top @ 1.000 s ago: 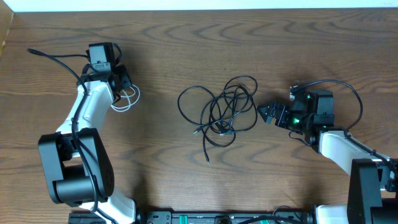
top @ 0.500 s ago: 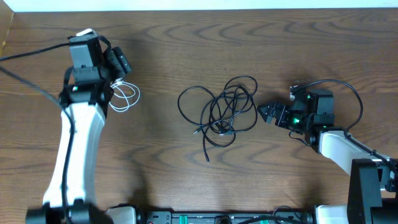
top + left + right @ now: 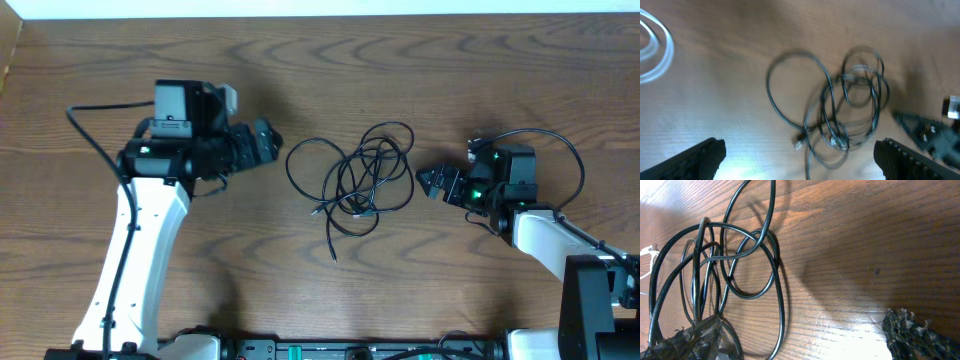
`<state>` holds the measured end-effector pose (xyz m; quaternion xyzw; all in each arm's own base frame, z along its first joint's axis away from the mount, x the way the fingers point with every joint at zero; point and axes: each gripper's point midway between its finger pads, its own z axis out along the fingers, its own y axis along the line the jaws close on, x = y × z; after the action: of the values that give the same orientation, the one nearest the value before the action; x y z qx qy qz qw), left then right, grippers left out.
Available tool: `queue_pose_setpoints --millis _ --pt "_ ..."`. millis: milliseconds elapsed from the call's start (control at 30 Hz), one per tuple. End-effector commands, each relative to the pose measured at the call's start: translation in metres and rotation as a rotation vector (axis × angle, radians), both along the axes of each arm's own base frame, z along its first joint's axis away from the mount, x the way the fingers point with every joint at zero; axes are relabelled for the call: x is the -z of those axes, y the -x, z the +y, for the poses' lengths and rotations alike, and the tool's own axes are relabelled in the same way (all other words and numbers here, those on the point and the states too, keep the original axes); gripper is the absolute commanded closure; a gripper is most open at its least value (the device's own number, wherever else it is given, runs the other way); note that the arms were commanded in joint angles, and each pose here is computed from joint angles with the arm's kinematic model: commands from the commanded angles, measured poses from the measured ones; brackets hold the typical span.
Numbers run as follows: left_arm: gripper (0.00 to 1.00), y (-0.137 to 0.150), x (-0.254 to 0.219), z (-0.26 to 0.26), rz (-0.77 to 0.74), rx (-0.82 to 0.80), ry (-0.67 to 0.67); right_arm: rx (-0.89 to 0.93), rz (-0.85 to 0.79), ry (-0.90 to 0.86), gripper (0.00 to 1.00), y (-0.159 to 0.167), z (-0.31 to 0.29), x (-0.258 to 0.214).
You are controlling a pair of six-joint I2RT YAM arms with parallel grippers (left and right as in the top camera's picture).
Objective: Untangle cables
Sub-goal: 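Release the white cable at the left and swing the left gripper back, then move the left gripper over the black cable bundle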
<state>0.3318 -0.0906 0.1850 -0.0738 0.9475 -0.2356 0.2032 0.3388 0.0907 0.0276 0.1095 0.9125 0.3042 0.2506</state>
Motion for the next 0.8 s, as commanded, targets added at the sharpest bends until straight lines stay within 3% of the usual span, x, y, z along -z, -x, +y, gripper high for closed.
queue_pose_setpoints --millis 0,200,467,633,767 --pt "0.00 0.013 0.012 -0.018 0.067 0.056 0.029 -0.003 -0.011 0.011 0.01 -0.001 0.001 -0.002" --pt "0.00 0.023 0.023 -0.042 0.110 0.132 0.019 0.010 -0.004 0.002 0.01 -0.001 0.001 -0.002" --pt "0.10 0.036 0.050 -0.078 0.190 0.246 -0.002 0.010 -0.003 0.002 0.01 -0.001 0.001 -0.002" --pt "0.27 0.046 0.072 -0.097 0.255 0.307 -0.026 0.010 -0.004 0.002 0.01 -0.001 0.001 -0.002" --pt "0.46 0.053 0.089 -0.108 0.298 0.344 -0.053 0.010 -0.004 0.002 0.01 -0.001 0.001 -0.002"
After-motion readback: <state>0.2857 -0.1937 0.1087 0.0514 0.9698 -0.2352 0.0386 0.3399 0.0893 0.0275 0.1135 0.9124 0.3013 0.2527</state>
